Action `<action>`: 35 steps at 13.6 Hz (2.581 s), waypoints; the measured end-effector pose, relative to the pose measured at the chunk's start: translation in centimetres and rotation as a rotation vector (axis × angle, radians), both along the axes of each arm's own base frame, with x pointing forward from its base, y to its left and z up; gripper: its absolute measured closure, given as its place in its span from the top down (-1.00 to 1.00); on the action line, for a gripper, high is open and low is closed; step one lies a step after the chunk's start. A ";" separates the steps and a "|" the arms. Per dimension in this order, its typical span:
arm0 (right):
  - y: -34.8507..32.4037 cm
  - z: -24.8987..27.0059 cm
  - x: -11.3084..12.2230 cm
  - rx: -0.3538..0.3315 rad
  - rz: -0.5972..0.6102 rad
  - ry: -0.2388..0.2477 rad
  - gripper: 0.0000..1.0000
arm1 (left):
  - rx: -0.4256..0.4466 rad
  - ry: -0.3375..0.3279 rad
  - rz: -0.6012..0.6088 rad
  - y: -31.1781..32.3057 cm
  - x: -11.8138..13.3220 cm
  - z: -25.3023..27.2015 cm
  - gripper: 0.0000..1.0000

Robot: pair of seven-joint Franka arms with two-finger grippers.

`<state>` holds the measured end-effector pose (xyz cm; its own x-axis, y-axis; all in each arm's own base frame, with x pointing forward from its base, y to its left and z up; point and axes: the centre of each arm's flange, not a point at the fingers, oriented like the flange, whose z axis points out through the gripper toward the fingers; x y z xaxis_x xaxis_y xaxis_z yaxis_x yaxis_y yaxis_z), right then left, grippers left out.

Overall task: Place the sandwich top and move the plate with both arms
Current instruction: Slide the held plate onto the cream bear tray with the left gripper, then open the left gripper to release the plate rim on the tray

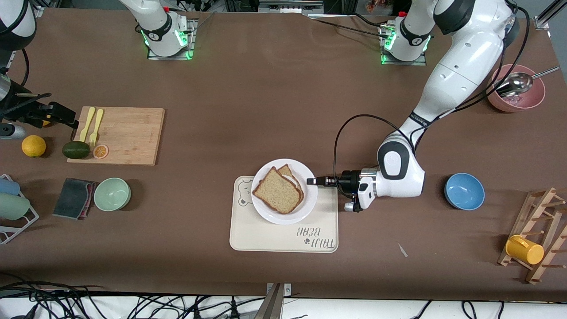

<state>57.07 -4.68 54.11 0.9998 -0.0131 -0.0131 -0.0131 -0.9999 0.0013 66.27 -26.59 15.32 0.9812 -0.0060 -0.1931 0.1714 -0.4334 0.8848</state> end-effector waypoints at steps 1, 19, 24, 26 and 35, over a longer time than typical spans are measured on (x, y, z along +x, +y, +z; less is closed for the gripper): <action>0.0 0.0 0.0 0.000 0.000 0.000 1.00 | -0.004 -0.004 0.010 0.2 0.5 -0.2 -0.91; 0.0 -0.3 0.1 0.000 0.000 0.005 1.00 | 0.003 0.008 0.066 -2.0 2.2 -3.2 -0.91; 0.0 -0.3 0.1 0.000 0.000 0.005 1.00 | 0.001 0.015 0.073 -1.7 2.3 -4.1 -0.91; 0.0 -0.3 0.1 0.000 0.000 0.005 1.00 | 0.002 0.012 0.075 -1.6 2.4 -4.1 -0.91; 0.0 -0.3 0.1 0.000 0.000 0.006 1.00 | 0.009 0.013 0.078 -1.3 2.5 -4.4 -0.82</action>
<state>57.17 -4.69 53.80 0.9997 -0.0132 -0.0188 -0.0132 -0.9999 0.0011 68.78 -27.87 10.90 0.9760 0.0723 -0.2053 0.2164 -0.4257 0.8786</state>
